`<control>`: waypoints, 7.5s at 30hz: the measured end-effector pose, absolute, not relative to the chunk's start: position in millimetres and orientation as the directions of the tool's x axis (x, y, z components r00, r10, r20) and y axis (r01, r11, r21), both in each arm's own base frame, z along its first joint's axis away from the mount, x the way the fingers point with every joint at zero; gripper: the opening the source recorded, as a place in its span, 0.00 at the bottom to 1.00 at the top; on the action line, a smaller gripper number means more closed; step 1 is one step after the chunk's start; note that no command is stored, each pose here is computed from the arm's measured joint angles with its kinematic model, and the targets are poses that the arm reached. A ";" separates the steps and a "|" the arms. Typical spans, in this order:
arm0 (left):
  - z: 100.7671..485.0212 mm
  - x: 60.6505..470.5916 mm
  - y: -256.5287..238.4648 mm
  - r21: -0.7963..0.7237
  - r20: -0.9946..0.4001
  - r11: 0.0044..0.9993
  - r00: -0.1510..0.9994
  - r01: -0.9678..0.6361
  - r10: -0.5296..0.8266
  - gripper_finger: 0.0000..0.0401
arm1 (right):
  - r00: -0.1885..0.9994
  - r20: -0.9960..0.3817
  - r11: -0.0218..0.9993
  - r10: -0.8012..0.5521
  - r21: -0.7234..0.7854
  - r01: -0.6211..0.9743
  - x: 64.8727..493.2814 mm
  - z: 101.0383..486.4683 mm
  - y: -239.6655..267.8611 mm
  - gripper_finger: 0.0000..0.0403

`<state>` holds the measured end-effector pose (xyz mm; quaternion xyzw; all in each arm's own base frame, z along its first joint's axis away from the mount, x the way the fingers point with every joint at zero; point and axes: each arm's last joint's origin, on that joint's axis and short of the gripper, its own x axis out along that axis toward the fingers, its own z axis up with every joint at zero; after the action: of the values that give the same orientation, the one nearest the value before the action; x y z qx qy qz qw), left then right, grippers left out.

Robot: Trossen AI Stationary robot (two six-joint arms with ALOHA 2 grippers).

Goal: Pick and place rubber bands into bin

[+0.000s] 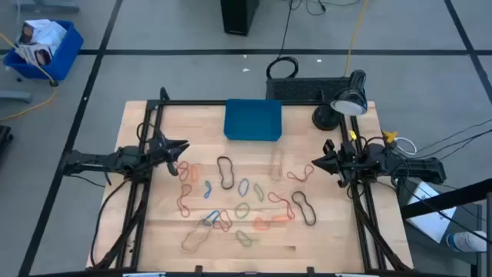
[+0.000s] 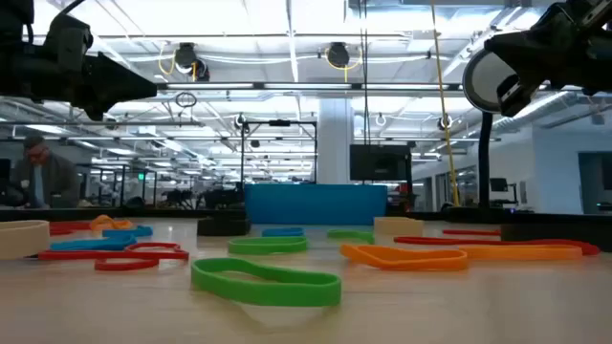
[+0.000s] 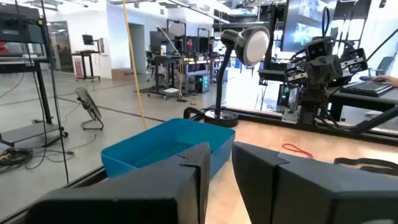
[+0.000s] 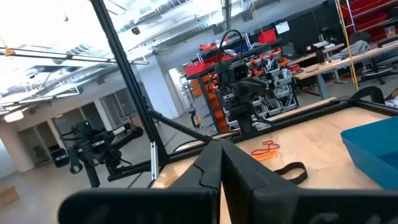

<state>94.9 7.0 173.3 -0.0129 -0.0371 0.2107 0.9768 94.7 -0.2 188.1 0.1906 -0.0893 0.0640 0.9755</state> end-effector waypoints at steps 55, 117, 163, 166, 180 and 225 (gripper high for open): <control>173.3 94.8 7.0 -0.041 0.067 0.911 0.908 -0.411 0.413 0.18 | 0.976 0.199 0.919 0.091 0.361 -0.159 94.7 188.1 -0.2 0.00; 173.4 94.8 6.9 -0.041 0.067 0.911 0.909 -0.410 0.412 0.18 | 0.994 0.104 0.978 0.034 -0.209 -0.012 135.5 184.3 9.3 0.09; 170.7 97.6 -6.4 -0.204 0.047 0.978 0.998 0.054 -0.046 0.02 | 0.714 -0.694 0.993 -0.099 -0.118 0.023 251.9 121.3 23.9 0.34; 171.1 97.6 -6.4 -0.196 0.051 0.979 0.998 0.054 -0.045 0.04 | 0.696 -0.713 0.994 -0.087 -0.103 0.018 252.3 116.2 22.1 0.31; 171.8 97.6 -5.4 -0.196 0.058 0.980 0.998 0.023 -0.012 0.06 | 0.655 -0.753 0.996 -0.062 -0.090 -0.009 258.6 92.7 13.0 0.06; 176.7 97.2 -5.3 -0.216 0.109 0.976 0.994 0.034 -0.011 0.06 | 0.864 -0.390 0.936 -0.320 0.011 0.351 307.1 141.0 -183.8 0.01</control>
<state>97.2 -5.3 176.7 -0.1097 -0.0539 -0.0113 0.9924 307.1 -183.8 141.0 0.0409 0.1947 -0.1740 0.9645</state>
